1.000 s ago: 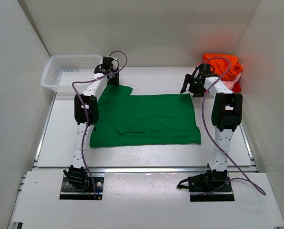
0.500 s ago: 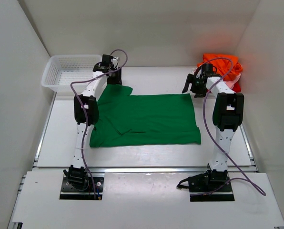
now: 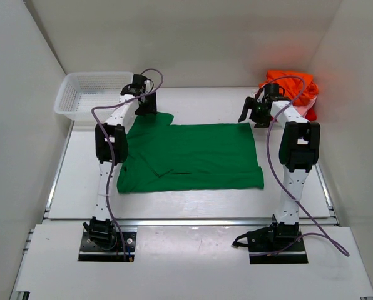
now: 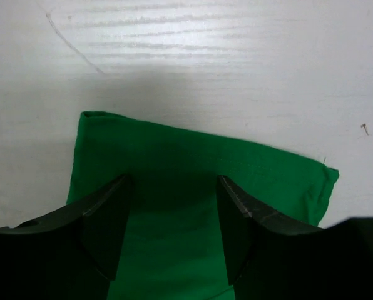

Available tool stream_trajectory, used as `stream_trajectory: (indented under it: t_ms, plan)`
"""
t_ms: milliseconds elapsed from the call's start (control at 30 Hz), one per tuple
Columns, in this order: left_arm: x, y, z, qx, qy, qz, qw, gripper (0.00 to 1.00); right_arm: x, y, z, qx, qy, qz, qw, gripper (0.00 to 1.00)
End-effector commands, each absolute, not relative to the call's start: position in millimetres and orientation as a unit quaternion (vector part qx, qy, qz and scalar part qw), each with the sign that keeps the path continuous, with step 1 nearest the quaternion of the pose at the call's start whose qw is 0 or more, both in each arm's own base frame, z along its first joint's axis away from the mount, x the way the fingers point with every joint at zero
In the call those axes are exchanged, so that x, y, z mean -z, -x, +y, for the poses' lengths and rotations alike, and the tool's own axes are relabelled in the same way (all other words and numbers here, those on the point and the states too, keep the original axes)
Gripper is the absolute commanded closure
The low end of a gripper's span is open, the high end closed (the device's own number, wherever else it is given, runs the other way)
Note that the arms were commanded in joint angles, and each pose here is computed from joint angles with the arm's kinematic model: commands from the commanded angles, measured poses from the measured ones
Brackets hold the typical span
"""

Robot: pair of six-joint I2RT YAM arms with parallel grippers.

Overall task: Fold and stack the t-shirts
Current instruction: Grap the side of the flattened tshirt furthest away from the robot with both arms

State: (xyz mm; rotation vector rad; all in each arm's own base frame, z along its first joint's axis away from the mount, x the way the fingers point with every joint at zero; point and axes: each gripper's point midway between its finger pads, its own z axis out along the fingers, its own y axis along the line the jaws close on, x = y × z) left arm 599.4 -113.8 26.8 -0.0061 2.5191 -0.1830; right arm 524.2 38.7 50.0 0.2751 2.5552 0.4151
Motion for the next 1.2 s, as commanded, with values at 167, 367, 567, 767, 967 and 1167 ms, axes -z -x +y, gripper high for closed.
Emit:
stream_trajectory:
  t_ms: [167,367,567,767,967,1167]
  plan:
    - [-29,-584,-122,0.06,-0.03,0.965,0.254,0.68,-53,-536,36,-0.161,-0.107,0.941,0.279,0.18]
    - [-17,-564,-123,0.06,-0.042,0.97,0.231,0.32,-43,-545,35,-0.145,-0.111,0.946,0.268,0.18]
    - [-16,-561,-133,0.067,-0.062,0.971,0.219,0.21,-26,-544,47,-0.143,-0.103,0.954,0.242,0.24]
    - [-16,-557,-145,0.081,-0.076,0.97,0.216,0.29,-23,-535,59,-0.135,-0.09,0.96,0.227,0.44]
    - [-5,-544,-158,0.121,-0.073,0.972,0.189,0.7,-22,-530,69,-0.133,-0.077,0.963,0.219,0.71]
    - [0,-543,-155,0.132,-0.063,0.974,0.173,1.0,-24,-536,64,-0.124,-0.068,0.963,0.23,1.0]
